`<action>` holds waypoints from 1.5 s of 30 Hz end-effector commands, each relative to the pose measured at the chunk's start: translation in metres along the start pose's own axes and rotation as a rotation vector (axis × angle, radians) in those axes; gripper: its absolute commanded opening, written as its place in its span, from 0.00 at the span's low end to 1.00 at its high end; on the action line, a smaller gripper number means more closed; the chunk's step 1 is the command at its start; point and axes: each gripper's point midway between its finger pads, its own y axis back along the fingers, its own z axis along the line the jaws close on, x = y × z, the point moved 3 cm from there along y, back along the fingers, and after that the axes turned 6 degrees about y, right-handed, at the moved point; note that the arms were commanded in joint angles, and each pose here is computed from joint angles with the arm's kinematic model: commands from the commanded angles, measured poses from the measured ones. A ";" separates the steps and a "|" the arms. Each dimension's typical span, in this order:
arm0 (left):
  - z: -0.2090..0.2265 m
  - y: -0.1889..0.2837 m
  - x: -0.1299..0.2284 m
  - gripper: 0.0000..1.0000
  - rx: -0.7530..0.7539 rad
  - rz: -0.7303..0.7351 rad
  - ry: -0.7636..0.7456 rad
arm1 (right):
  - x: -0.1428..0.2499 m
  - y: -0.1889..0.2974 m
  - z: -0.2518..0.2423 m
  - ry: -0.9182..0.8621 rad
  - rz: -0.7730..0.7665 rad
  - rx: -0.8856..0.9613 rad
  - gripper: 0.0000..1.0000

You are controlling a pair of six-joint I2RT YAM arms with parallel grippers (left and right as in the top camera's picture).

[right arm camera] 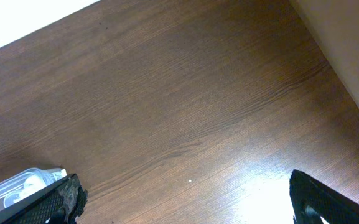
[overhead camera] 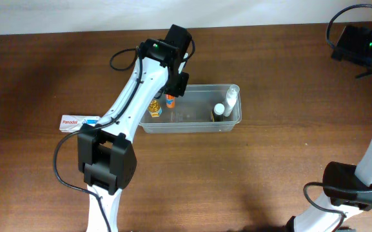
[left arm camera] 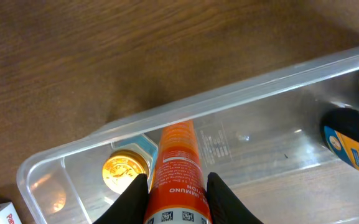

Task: Pack container
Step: 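Lower the tube upright into the container beside the jar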

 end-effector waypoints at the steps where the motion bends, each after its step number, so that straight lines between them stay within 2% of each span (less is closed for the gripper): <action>1: 0.005 0.009 -0.003 0.27 -0.028 -0.029 -0.005 | 0.000 0.011 -0.004 0.001 -0.028 0.010 0.98; 17: 0.007 -0.007 0.004 0.27 -0.049 -0.005 -0.004 | 0.000 0.011 -0.004 0.001 -0.027 0.010 0.98; 33: 0.032 -0.010 0.001 0.27 -0.049 0.002 0.136 | 0.000 0.011 -0.004 0.001 -0.028 0.010 0.98; 34: 0.032 -0.010 0.001 0.33 -0.049 0.002 0.136 | 0.000 0.011 -0.004 0.001 -0.028 0.010 0.98; 38: 0.032 -0.010 0.001 0.43 -0.048 0.001 0.136 | 0.000 0.011 -0.004 0.001 -0.028 0.010 0.99; 45: 0.032 -0.010 0.001 0.44 -0.048 0.000 0.136 | 0.000 0.011 -0.004 0.001 -0.028 0.010 0.98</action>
